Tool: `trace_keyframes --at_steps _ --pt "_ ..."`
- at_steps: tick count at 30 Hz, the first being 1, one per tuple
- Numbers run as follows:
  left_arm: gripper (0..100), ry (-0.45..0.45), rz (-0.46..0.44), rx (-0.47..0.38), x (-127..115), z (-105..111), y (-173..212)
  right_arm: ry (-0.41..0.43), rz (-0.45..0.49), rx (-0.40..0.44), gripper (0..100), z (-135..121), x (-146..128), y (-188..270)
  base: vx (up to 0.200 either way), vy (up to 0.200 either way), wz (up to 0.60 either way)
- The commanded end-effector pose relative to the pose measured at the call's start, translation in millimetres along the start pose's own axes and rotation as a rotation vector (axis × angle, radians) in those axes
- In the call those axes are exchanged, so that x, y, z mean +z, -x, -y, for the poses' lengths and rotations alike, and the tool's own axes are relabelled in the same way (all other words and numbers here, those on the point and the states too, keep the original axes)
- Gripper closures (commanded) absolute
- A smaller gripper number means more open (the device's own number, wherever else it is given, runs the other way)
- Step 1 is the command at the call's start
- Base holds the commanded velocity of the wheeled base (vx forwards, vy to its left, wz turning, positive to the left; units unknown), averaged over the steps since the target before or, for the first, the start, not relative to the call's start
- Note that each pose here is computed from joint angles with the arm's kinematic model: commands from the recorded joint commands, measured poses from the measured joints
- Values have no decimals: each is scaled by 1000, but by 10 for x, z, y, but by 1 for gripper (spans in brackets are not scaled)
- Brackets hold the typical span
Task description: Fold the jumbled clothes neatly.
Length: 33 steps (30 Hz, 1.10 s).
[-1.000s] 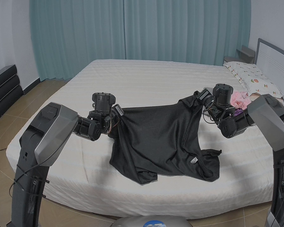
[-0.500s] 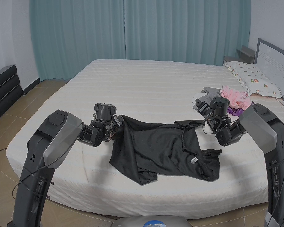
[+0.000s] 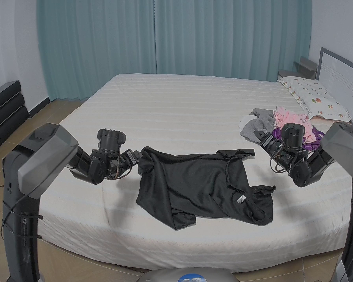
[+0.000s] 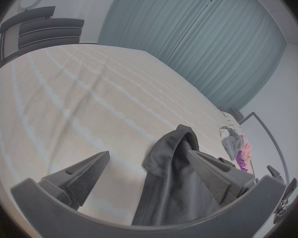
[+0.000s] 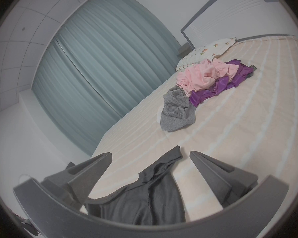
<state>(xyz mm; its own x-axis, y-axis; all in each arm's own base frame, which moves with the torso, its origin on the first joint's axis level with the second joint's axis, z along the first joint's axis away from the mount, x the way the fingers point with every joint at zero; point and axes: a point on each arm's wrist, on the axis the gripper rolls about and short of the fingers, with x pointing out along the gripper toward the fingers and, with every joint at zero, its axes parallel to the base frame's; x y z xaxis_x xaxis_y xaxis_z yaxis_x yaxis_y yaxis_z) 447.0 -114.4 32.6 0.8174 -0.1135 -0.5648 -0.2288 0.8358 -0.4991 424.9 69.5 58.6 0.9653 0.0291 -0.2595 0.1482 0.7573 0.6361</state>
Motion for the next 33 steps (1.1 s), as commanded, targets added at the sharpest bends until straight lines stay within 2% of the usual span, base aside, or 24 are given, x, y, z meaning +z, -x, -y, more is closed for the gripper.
trace_keyframes --at_steps 1,6,13,17,23,33 --pt "0 22 41 -87 245 -6 699 -46 -44 70 0 -101 290 646 0 0 0" --pt "0 26 60 -86 180 -83 810 -38 -112 105 0 -63 164 960 0 0 0" --pt "0 142 14 -79 72 -151 945 -24 -154 116 0 38 -75 1181 0 0 0" --pt "0 141 -13 -66 -9 -198 966 -23 -162 111 0 85 -129 1213 0 0 0" --pt "0 147 -48 -61 -81 -241 976 -18 -182 114 0 87 -199 1243 200 0 0" --pt "0 153 -77 -42 -193 -307 1042 -14 -195 104 0 110 -240 1230 0 0 0"
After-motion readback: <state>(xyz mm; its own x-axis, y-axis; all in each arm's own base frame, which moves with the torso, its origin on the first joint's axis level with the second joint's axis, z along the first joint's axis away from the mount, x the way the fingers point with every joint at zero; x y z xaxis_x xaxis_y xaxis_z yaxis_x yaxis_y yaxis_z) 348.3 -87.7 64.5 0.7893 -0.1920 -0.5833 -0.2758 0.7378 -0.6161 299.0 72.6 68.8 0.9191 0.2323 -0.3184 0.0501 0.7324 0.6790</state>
